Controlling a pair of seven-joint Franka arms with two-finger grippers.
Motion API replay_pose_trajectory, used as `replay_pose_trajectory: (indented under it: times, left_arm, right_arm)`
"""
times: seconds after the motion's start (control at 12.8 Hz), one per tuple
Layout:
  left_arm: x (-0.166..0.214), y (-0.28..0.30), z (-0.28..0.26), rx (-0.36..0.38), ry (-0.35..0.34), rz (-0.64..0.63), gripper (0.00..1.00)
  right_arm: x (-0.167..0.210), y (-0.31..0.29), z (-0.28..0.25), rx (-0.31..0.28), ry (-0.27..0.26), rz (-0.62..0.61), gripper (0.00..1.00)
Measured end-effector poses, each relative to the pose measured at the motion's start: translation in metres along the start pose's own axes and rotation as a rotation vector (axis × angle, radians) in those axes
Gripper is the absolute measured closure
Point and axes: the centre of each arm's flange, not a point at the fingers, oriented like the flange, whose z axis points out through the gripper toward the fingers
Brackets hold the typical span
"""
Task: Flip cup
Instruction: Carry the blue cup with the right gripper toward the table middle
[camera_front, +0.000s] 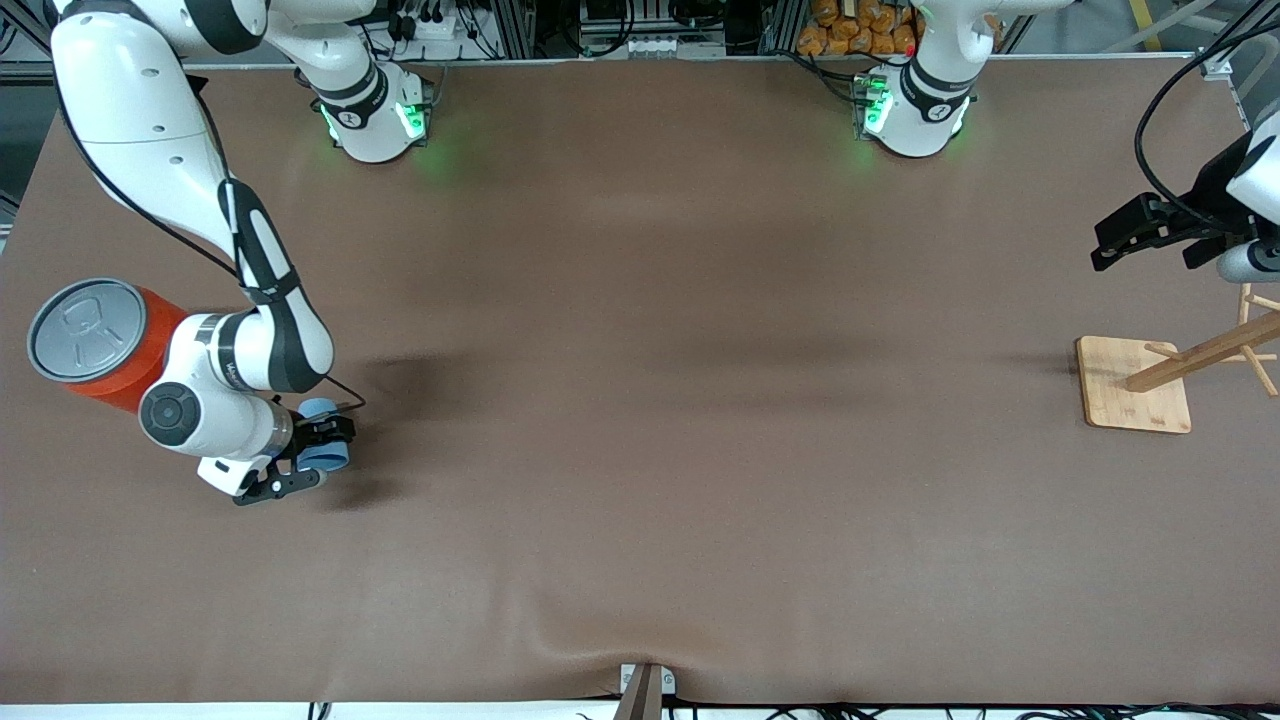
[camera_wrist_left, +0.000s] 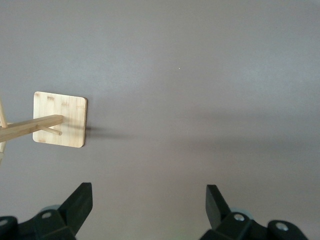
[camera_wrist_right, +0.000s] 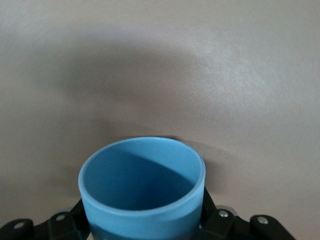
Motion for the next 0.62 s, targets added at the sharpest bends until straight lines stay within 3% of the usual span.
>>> replay_pose_trajectory:
  times: [0.23, 0.62]
  left_arm:
    - [0.000, 0.000, 0.000, 0.000, 0.000, 0.000, 0.00]
    - [0.000, 0.001, 0.000, 0.000, -0.001, 0.002, 0.00]
  right_arm:
    - [0.001, -0.015, -0.013, 0.031, -0.023, -0.241, 0.19]
    - [0.042, -0.148, -0.071, 0.068, 0.092, -0.697, 0.19]
